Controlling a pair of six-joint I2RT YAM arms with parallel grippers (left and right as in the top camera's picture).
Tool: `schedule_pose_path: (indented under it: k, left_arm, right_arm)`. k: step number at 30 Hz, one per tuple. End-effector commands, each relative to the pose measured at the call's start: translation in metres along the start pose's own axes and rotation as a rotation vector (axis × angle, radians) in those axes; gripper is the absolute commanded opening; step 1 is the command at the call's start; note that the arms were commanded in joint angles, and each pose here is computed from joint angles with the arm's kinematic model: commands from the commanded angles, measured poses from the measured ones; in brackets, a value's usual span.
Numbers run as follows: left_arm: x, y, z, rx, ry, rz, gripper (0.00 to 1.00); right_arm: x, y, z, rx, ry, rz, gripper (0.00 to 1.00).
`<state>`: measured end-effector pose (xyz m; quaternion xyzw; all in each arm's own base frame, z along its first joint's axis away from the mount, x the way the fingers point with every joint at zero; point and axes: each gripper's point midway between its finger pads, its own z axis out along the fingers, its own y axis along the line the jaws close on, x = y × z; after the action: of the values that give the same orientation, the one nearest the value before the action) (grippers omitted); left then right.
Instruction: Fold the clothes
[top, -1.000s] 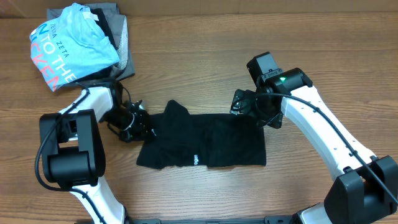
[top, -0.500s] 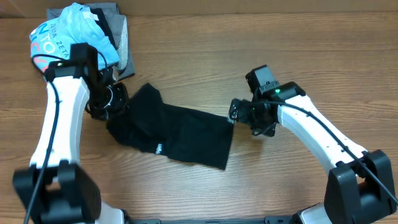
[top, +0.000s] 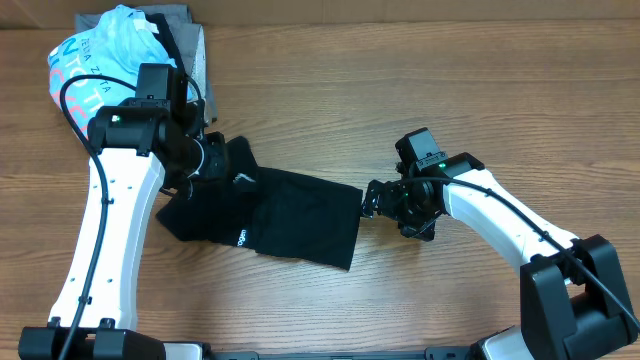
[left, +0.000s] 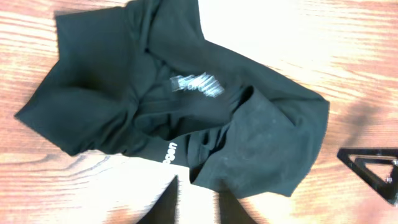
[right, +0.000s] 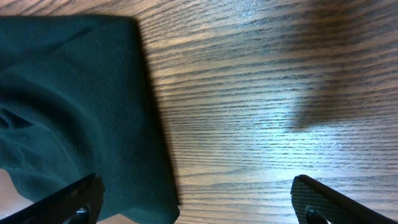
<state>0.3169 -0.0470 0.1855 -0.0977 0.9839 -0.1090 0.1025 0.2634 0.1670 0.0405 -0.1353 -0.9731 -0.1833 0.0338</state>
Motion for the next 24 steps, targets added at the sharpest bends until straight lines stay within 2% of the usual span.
schedule_pose_path:
  k: [1, 2, 5, 6, 8, 13, 17, 20, 24]
  left_arm:
    - [-0.011, 0.011, 0.004, -0.067, -0.015, -0.020, 0.62]
    - [-0.012, 0.017, 0.005, -0.099, -0.016, -0.022, 0.65]
    - [-0.017, 0.037, 0.011, -0.195, -0.015, -0.033, 0.85]
    - [-0.019, 0.041, 0.014, -0.206, -0.008, -0.034, 0.92]
    - [-0.023, 0.048, 0.024, -0.191, 0.021, 0.004, 1.00]
    - [-0.033, 0.089, 0.057, -0.164, 0.109, -0.039, 1.00]
    - [-0.035, 0.119, 0.088, -0.076, 0.178, -0.097, 1.00]
    - [-0.032, 0.145, 0.105, -0.071, 0.218, -0.156, 1.00]
    - [-0.032, 0.164, 0.121, -0.064, 0.236, -0.158, 1.00]
  right_arm:
    - [0.002, 0.001, 0.000, -0.010, 0.007, -0.004, 1.00]
    - [0.002, 0.001, 0.000, -0.010, 0.008, -0.003, 1.00]
    - [0.003, 0.000, 0.000, -0.007, 0.011, -0.005, 1.00]
    - [0.004, -0.001, 0.000, -0.004, 0.014, -0.004, 1.00]
    - [0.005, -0.001, 0.000, -0.002, 0.017, -0.002, 1.00]
    - [0.007, -0.003, 0.000, 0.005, 0.025, -0.025, 1.00]
    - [0.007, -0.003, 0.000, 0.006, 0.027, -0.024, 1.00]
    - [0.007, -0.003, 0.000, 0.006, 0.027, -0.024, 1.00]
    - [0.007, -0.003, 0.000, 0.005, 0.025, -0.024, 1.00]
